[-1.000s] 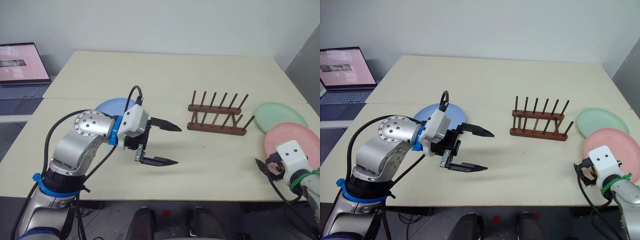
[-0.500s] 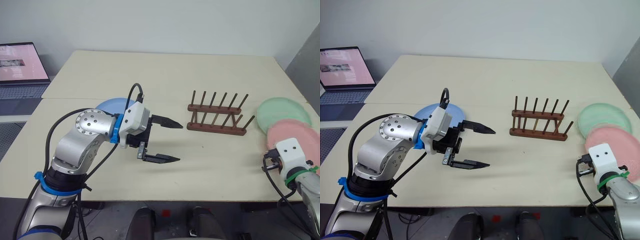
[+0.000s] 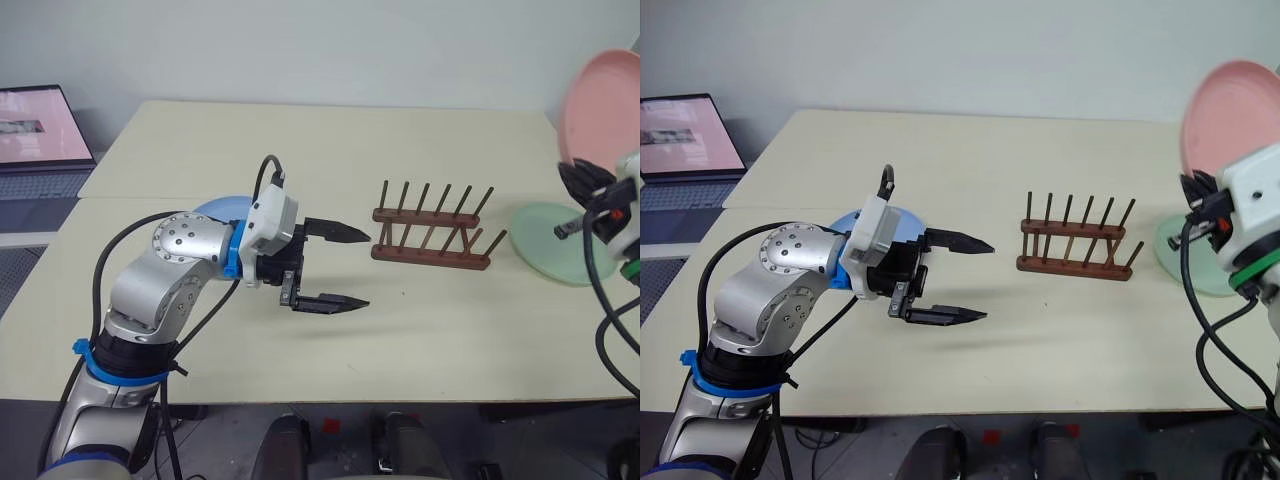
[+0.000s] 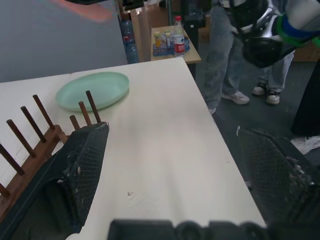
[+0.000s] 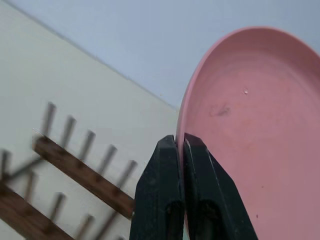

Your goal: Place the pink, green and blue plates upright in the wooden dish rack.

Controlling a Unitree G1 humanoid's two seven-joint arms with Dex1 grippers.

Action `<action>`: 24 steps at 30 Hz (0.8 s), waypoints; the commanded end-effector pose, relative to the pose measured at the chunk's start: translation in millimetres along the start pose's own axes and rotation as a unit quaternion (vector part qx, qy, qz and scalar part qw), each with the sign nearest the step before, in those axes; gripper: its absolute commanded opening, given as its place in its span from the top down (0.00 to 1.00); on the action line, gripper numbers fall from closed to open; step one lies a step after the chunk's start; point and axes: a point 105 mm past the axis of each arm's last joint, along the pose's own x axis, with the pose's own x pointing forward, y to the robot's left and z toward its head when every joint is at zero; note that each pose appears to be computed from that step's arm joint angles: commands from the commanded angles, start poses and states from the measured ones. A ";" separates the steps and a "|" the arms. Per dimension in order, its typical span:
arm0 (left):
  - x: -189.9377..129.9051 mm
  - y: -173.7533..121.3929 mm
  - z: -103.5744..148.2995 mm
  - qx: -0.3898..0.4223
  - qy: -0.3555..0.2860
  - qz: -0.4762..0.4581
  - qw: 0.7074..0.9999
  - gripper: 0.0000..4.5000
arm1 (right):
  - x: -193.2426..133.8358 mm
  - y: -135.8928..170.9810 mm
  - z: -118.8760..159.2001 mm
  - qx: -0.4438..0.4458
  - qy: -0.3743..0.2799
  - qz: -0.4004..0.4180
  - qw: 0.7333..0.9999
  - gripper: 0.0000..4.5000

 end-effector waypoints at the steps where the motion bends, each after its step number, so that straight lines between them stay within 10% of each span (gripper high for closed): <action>1: -1.4 2.7 18.4 0.027 -0.041 0.005 0.999 0.00 | -1.0 2.0 23.6 0.156 -0.074 0.076 0.982 0.99; 24: 12.6 0.3 20.6 0.031 -0.058 0.004 0.998 0.00 | 19.7 -17.5 0.8 0.394 -0.044 0.187 0.899 0.99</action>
